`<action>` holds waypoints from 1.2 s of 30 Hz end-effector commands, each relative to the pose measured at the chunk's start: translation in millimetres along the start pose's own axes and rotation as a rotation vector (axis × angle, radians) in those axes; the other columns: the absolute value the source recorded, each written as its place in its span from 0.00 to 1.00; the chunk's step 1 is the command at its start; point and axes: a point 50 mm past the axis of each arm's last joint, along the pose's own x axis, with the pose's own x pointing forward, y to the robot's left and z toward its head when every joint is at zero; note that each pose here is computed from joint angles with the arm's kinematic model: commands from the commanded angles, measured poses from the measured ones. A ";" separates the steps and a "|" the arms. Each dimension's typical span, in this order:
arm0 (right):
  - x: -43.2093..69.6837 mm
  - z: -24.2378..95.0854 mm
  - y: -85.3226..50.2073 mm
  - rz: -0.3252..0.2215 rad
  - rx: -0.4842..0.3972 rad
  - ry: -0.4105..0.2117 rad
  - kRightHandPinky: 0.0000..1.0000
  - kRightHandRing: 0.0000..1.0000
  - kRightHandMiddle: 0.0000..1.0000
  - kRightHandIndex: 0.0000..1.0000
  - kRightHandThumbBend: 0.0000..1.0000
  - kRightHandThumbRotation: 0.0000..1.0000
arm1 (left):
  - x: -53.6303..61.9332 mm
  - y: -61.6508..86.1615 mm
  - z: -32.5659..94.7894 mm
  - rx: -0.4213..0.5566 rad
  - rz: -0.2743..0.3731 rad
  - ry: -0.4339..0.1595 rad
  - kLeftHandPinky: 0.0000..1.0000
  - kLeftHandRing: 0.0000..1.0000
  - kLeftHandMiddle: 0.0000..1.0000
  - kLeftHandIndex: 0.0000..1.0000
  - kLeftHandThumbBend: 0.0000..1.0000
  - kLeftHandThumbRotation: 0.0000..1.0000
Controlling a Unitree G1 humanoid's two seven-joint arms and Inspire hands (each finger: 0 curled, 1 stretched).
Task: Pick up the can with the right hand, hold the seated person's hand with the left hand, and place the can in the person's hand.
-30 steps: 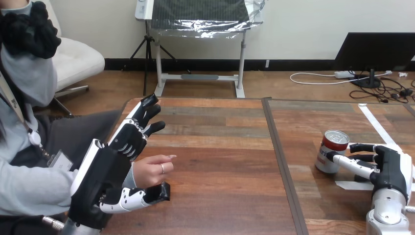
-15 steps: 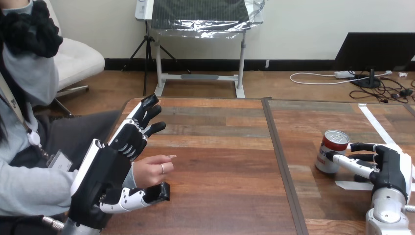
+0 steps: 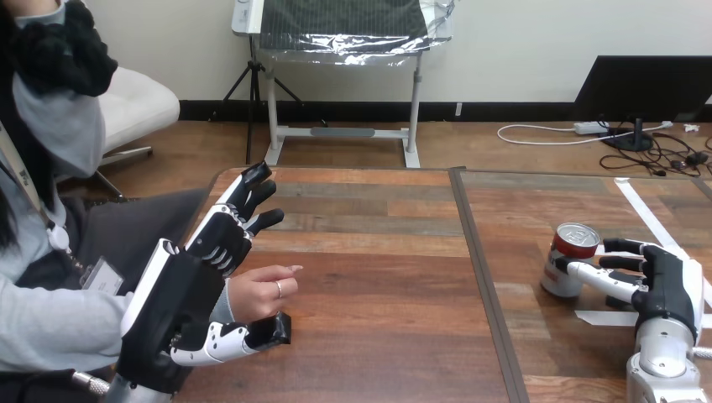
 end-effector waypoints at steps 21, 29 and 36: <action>10.3 43.3 9.0 0.101 -0.108 -0.140 0.58 0.76 0.82 0.98 1.00 0.31 | 17.5 9.5 5.1 0.019 0.010 -0.067 0.89 0.96 0.99 0.94 1.00 0.44; 10.8 44.7 10.2 0.130 -0.109 -0.135 0.70 0.91 0.92 1.00 1.00 0.38 | 17.5 9.4 5.2 0.023 0.011 -0.069 0.89 0.96 0.99 0.94 1.00 0.43; 11.2 45.7 11.3 0.146 -0.104 -0.130 0.90 0.98 0.98 1.00 1.00 0.42 | 17.5 9.0 5.3 0.023 0.010 -0.071 0.89 0.96 0.99 0.94 1.00 0.44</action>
